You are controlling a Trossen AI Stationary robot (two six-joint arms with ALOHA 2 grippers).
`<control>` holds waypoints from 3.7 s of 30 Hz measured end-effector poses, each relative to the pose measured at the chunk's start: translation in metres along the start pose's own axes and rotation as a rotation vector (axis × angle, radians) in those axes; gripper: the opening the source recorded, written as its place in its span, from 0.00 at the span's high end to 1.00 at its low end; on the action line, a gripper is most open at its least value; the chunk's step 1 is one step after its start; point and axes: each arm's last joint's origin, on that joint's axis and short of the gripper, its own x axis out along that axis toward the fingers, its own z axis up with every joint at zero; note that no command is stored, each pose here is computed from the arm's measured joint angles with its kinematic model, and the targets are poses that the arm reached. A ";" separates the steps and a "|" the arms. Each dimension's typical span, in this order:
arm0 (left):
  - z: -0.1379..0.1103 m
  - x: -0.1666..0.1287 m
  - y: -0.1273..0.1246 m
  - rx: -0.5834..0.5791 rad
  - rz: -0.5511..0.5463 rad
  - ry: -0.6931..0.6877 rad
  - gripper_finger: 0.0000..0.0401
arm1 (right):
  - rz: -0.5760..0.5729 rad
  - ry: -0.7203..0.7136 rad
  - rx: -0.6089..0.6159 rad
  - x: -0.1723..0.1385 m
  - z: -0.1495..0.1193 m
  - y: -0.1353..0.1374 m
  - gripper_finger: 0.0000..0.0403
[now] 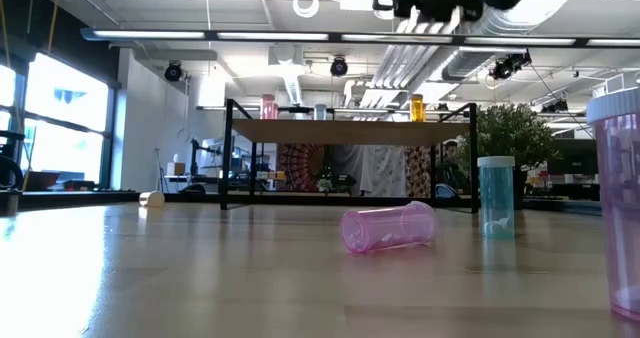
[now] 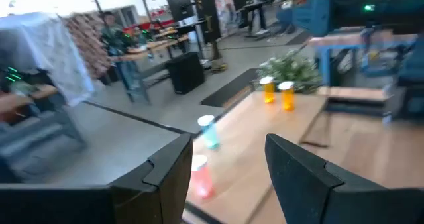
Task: Pick and place medicine bottles onto shelf by color
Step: Put the bottom yellow pill bottle on the shelf aligned with the other yellow pill bottle
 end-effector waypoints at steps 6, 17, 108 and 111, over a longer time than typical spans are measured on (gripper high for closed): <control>0.000 0.000 -0.003 -0.056 -0.086 -0.005 0.55 | 0.027 0.039 -0.133 0.004 0.040 -0.001 0.66; -0.001 0.006 0.002 -0.160 -0.117 0.003 0.55 | 0.343 0.396 -0.171 0.040 0.085 -0.026 0.66; -0.019 0.026 0.026 -0.196 -0.142 0.148 0.55 | 0.208 1.233 -0.001 0.090 -0.003 -0.030 0.66; -0.019 0.026 0.026 -0.193 -0.142 0.153 0.55 | 0.186 1.234 -0.006 0.089 -0.003 -0.031 0.66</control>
